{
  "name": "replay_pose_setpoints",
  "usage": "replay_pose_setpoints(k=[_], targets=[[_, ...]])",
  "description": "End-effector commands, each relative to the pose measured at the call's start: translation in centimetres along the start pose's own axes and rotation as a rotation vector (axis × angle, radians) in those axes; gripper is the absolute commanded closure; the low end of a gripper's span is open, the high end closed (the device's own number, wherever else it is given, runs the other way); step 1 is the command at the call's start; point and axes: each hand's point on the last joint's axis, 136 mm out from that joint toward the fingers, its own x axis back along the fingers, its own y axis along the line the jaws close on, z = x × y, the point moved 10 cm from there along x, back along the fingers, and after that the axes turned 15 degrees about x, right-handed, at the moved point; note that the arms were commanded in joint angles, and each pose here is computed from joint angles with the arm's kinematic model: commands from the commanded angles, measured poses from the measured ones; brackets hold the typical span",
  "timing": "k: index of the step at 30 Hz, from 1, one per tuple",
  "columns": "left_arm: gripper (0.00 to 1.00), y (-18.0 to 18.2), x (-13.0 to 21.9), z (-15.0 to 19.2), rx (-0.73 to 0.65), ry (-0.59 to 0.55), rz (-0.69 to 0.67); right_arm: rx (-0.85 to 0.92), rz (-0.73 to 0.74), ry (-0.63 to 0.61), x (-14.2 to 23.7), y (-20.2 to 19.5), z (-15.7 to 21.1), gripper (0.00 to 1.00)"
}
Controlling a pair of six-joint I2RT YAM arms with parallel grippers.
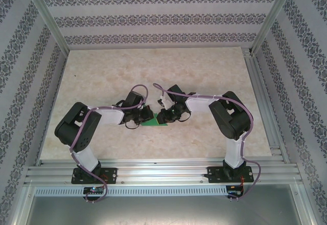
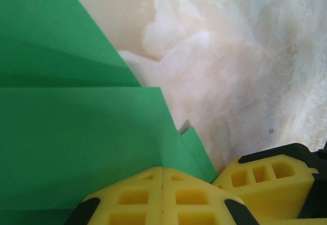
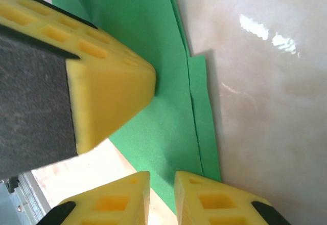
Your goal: Fold a paper plane with a square sheet of paper (fold left side to right side)
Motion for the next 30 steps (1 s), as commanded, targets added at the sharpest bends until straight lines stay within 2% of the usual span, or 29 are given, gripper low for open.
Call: replay_pose_setpoints(k=[1,15,22,24,30], targets=[[0.96,4.2,0.9,-1.5,0.059,-0.107,-0.175,-0.159,0.161,0.316,-2.4,-2.4,6.7,0.78],[0.95,6.5,4.6,-6.1,0.121,-0.226,-0.213,-0.164,0.170,0.329,-2.2,-2.4,6.8,0.78],[0.95,9.2,6.2,-8.4,0.193,-0.283,-0.262,-0.162,0.167,0.329,-2.1,-2.2,6.8,0.78],[0.95,9.8,6.6,-8.9,0.216,-0.284,-0.219,-0.163,0.167,0.328,-2.2,-2.2,6.8,0.78],[0.95,8.2,9.1,-9.6,0.185,-0.308,-0.172,-0.157,0.163,0.321,-2.1,-2.1,6.5,0.78]])
